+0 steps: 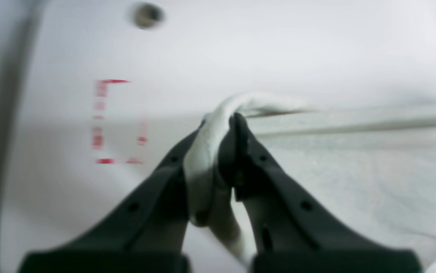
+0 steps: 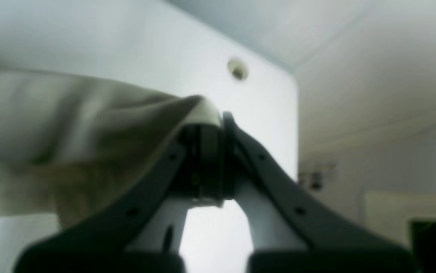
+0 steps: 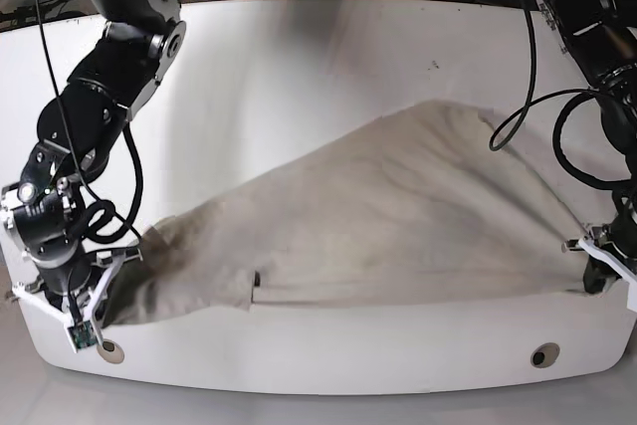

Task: Fold the T-shirt properly
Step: 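Lift and swing the shirt with both grippers to flatten it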

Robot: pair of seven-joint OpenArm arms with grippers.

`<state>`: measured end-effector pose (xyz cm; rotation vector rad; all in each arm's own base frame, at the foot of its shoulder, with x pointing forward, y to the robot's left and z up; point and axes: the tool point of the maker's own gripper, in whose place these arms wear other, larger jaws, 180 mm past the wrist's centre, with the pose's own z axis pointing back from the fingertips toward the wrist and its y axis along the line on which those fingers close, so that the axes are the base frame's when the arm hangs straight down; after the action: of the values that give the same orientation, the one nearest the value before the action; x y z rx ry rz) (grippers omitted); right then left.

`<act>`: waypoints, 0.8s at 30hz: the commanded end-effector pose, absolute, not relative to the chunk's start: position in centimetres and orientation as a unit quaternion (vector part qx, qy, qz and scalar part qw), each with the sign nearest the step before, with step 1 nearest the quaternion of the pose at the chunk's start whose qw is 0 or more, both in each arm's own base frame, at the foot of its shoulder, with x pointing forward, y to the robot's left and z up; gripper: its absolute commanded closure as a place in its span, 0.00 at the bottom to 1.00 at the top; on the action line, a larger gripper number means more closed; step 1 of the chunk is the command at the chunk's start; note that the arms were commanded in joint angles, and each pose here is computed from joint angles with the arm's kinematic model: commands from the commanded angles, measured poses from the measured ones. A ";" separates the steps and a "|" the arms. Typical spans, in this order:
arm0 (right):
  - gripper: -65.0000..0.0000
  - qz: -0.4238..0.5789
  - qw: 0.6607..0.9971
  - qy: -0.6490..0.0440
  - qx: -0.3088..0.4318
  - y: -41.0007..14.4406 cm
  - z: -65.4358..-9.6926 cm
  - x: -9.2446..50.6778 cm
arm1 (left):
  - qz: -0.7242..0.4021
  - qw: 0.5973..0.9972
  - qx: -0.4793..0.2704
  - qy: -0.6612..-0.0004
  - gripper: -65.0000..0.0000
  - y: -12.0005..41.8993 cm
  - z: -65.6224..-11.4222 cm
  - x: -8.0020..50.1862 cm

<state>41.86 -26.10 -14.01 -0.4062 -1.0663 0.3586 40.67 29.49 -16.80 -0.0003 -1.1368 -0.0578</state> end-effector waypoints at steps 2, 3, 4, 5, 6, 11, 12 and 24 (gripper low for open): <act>1.00 0.184 0.790 -0.543 -0.217 -25.7 -9.1 43.0 | -0.032 0.805 0.012 -0.592 1.00 29.9 -11.6 41.3; 1.00 0.188 0.786 -0.547 -0.218 -25.4 -8.6 43.2 | -0.031 0.802 0.013 -0.597 1.00 30.0 -11.1 41.4; 1.00 0.191 0.781 -0.551 -0.222 -25.3 -8.0 43.3 | -0.031 0.799 0.013 -0.601 1.00 30.0 -10.6 41.5; 1.00 0.194 0.777 -0.554 -0.226 -25.2 -7.5 43.5 | -0.031 0.795 0.013 -0.605 1.00 30.0 -10.2 41.6; 1.00 0.197 0.773 -0.558 -0.228 -25.0 -6.9 43.6 | -0.031 0.792 0.014 -0.609 1.00 30.1 -9.8 41.7; 1.00 0.213 0.764 -0.564 -0.231 -23.9 -6.2 43.9 | -0.032 0.789 0.029 -0.613 0.99 31.1 -8.8 41.4; 1.00 0.213 0.765 -0.563 -0.230 -23.9 -6.3 43.9 | -0.032 0.789 0.029 -0.613 0.99 31.1 -8.8 41.4; 1.00 0.216 0.819 -0.496 -0.193 -23.7 -14.9 41.5 | -0.051 0.822 0.035 -0.566 0.99 30.1 -13.9 39.1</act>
<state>41.49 -23.67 -16.44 -0.4063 -0.9964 0.4851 39.04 30.22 -16.23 0.0537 -1.1242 -0.0826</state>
